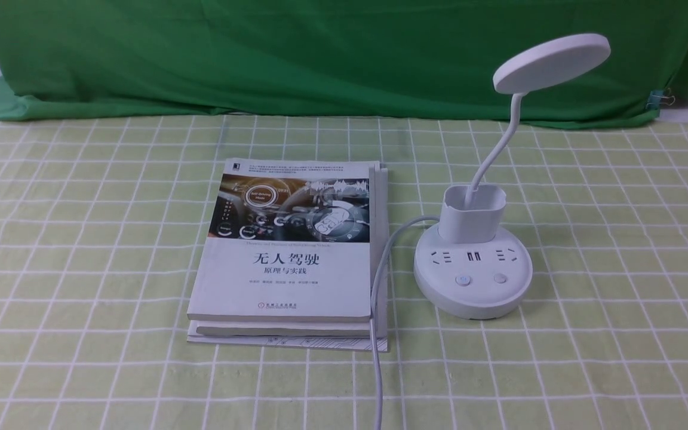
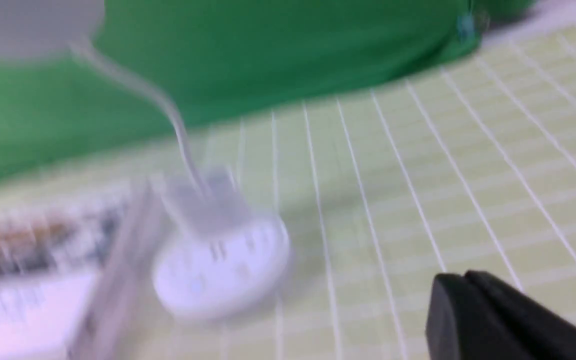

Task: Turn on the table lamp on the green coffee tablecloth with your hand.
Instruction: 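Press the button on the base of the white desk lamp with the right gripper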

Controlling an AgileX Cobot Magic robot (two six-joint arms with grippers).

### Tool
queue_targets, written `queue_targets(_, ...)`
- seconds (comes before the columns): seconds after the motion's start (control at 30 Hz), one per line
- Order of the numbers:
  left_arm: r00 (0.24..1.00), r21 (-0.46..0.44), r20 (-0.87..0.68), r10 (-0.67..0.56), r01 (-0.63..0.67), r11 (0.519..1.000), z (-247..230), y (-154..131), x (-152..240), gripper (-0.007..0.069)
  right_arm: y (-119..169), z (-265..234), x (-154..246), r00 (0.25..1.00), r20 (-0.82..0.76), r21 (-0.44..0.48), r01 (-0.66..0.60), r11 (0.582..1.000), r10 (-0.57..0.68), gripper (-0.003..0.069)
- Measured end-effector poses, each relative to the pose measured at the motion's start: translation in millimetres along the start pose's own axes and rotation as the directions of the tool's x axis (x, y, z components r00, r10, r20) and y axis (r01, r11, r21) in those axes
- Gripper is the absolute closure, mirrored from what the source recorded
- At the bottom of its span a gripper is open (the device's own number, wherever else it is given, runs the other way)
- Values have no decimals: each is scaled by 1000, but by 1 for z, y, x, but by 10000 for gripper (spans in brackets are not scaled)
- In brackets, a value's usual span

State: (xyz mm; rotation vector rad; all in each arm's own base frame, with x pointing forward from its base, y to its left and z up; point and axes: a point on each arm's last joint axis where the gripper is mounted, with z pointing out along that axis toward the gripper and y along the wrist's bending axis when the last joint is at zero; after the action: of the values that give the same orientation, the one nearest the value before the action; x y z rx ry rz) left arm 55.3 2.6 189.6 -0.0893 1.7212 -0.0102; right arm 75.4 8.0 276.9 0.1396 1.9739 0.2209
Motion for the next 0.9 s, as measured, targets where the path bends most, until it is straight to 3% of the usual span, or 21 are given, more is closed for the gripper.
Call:
queue_targets(0.03, 1000, 0, 0, 0, 0, 1000, 0, 0, 0, 622, 3, 4, -10, 985, -157, 9, 69, 998, -67, 622)
queue_targets(0.27, 1000, 0, 0, 0, 0, 1000, 0, 0, 0, 622, 6, 49, -30, 863, -470, -30, 194, 981, -185, 627)
queue_targets(0.57, 1000, 0, 0, 0, 0, 1000, 0, 0, 0, 622, 16, 124, -29, 765, -611, -145, 143, 979, -202, 627)
queue_targets(0.8, 1000, 0, 0, 0, 0, 1000, 0, 0, 0, 622, 66, 212, -31, 684, -637, -301, 205, 931, -356, 628)
queue_targets(0.9, 1000, 0, 0, 0, 0, 1000, 0, 0, 0, 622, 78, 243, -29, 660, -647, -323, 217, 921, -383, 628)
